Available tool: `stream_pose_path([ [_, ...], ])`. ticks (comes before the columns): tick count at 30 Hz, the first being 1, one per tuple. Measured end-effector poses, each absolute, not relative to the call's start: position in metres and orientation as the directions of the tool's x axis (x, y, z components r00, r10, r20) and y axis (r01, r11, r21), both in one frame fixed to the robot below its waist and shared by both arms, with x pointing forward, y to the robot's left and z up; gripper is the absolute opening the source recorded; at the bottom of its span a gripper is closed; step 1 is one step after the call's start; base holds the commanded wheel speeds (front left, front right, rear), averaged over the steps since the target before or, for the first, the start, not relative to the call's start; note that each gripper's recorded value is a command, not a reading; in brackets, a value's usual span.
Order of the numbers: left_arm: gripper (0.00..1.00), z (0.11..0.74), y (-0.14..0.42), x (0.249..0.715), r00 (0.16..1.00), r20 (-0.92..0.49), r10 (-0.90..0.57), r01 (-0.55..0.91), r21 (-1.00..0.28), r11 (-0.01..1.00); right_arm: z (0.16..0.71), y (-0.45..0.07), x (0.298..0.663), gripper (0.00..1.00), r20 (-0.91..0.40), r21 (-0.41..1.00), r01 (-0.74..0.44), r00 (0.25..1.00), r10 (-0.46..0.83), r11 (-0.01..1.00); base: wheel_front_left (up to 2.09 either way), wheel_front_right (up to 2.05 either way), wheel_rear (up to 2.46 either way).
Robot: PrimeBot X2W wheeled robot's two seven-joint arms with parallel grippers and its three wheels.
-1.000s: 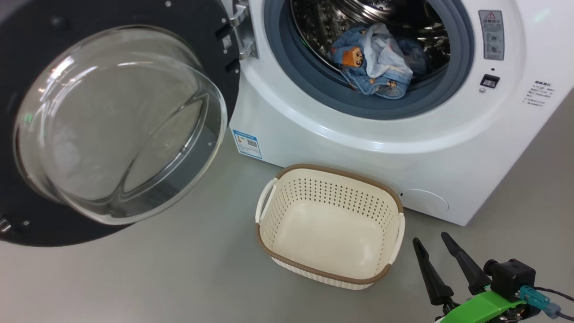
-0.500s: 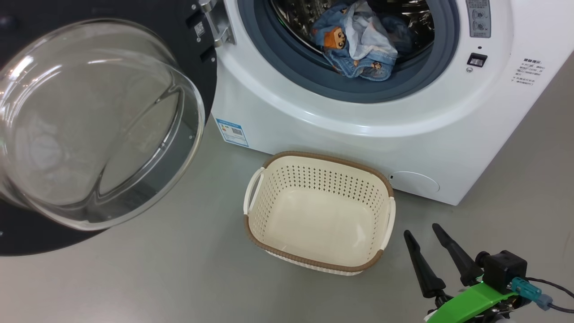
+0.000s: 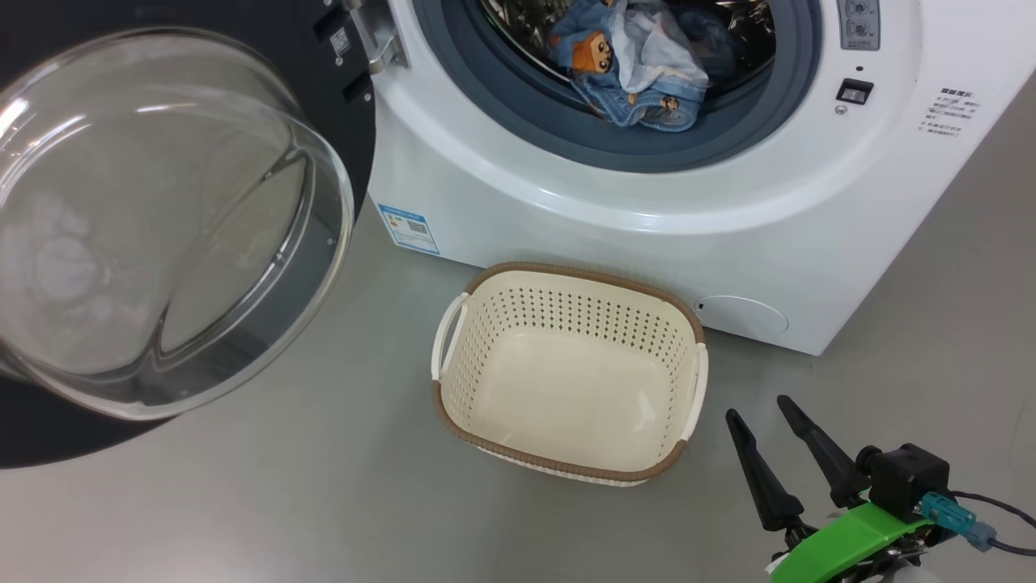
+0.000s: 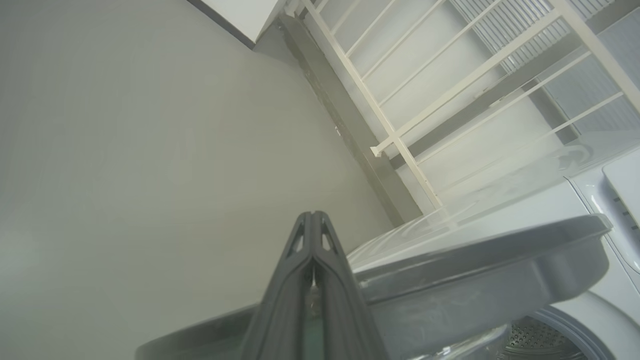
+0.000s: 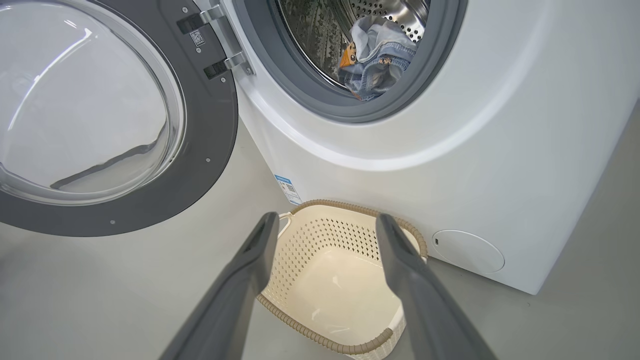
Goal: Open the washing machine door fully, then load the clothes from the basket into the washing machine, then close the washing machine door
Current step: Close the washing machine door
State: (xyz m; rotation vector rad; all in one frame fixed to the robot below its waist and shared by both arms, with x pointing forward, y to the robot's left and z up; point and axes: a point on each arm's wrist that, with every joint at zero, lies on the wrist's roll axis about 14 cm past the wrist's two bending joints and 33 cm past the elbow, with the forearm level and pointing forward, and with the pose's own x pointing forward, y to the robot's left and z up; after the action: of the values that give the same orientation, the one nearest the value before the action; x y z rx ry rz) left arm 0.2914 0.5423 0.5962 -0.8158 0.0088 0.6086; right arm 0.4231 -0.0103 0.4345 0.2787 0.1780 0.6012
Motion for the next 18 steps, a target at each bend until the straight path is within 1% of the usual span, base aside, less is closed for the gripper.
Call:
stream_pose_path([
  [4, 0.0, 0.585, 0.531, 0.298, 0.847, -0.284, 0.449, -0.507, -0.685, 0.523, 0.435, -0.012, 0.424, 1.0, -0.082, 0.307, -0.528, 0.815, 0.574, 0.792, 0.0, 0.0, 0.0],
  [12, 0.0, 0.581, 0.519, 0.3, 0.873, -0.317, 0.369, -0.477, -0.707, 0.522, 0.439, -0.014, 0.424, 1.0, -0.074, 0.303, -0.525, 0.819, 0.569, 0.795, 0.0, 0.0, 0.0],
  [18, 0.0, 0.581, 0.507, 0.294, 0.887, -0.349, 0.303, -0.462, -0.685, 0.563, 0.445, -0.013, 0.424, 1.0, -0.06, 0.301, -0.525, 0.823, 0.565, 0.796, 0.0, 0.0, 0.0],
])
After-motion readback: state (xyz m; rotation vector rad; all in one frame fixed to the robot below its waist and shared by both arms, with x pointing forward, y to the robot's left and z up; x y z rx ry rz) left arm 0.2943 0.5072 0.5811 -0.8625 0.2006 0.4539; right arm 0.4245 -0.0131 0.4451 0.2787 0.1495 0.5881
